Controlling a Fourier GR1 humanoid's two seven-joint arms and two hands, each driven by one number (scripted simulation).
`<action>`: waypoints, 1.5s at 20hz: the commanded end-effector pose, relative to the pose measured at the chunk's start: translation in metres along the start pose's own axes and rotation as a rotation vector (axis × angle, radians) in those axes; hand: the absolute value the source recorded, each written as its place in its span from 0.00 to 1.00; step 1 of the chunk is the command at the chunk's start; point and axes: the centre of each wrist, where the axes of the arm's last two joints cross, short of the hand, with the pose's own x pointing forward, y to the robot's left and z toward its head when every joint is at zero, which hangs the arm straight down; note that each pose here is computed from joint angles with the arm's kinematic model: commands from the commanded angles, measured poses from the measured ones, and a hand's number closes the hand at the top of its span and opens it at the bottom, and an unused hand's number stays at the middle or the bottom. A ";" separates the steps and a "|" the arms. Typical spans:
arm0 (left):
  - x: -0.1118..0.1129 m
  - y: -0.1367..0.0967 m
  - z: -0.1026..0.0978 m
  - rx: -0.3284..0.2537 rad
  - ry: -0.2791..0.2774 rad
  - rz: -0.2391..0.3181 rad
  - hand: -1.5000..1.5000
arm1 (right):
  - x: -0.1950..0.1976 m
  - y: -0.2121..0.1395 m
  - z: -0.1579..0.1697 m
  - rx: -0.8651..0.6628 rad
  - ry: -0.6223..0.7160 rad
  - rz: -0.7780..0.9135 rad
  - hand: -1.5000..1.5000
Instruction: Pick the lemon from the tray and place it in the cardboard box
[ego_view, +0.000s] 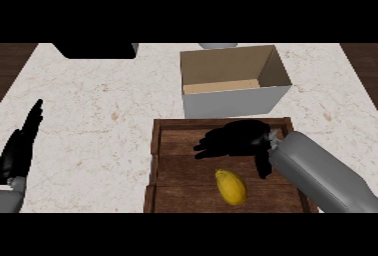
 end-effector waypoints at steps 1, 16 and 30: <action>-0.008 0.008 0.005 -0.012 0.005 -0.001 0.50 | -0.001 -0.002 -0.012 0.028 -0.019 -0.021 0.00; -0.002 0.004 -0.001 0.009 0.006 -0.002 0.50 | 0.050 0.009 0.001 0.057 -0.167 -0.046 0.00; 0.010 0.015 -0.002 -0.018 0.000 -0.007 0.50 | 0.048 0.056 -0.035 0.084 0.019 -0.005 1.00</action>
